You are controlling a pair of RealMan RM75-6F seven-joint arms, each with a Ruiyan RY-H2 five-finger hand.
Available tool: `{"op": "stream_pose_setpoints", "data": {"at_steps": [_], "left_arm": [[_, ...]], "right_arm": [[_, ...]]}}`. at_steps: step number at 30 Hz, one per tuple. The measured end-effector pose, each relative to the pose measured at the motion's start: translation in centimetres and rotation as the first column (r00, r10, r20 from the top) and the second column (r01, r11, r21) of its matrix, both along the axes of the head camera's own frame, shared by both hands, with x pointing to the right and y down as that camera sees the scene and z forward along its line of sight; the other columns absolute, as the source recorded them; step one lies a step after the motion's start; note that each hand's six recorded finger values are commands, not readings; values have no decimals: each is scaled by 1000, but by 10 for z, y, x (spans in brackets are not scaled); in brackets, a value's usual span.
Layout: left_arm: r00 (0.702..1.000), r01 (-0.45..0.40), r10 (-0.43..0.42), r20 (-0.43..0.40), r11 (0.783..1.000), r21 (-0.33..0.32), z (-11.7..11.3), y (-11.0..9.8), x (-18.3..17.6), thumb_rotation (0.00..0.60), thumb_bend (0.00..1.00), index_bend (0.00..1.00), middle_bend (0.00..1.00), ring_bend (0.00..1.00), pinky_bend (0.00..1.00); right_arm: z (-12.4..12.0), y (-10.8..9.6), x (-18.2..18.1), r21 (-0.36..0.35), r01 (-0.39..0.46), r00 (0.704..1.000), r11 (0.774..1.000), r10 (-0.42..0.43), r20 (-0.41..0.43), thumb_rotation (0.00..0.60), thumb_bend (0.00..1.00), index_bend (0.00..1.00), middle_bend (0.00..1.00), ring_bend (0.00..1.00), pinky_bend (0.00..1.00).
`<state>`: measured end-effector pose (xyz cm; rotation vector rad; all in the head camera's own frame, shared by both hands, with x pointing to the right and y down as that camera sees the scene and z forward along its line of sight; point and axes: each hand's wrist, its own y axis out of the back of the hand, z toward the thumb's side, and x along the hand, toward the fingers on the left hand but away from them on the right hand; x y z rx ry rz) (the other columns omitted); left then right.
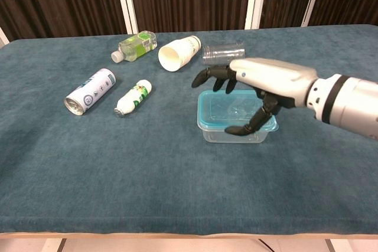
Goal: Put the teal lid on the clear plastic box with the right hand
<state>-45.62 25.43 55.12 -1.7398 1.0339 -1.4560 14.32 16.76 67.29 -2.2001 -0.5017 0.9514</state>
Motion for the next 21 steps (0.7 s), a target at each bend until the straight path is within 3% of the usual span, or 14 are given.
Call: {"op": "stream_pose_setpoints", "data": {"at_steps": [21], "left_arm": [[1000,1,-1,-1,1000,0,-1,1,0,600,366,145,95,57,324]], "right_arm": [[11,20,-8,-65,65,998,996,-65,-1,600,419,302,260,267,379]]}}
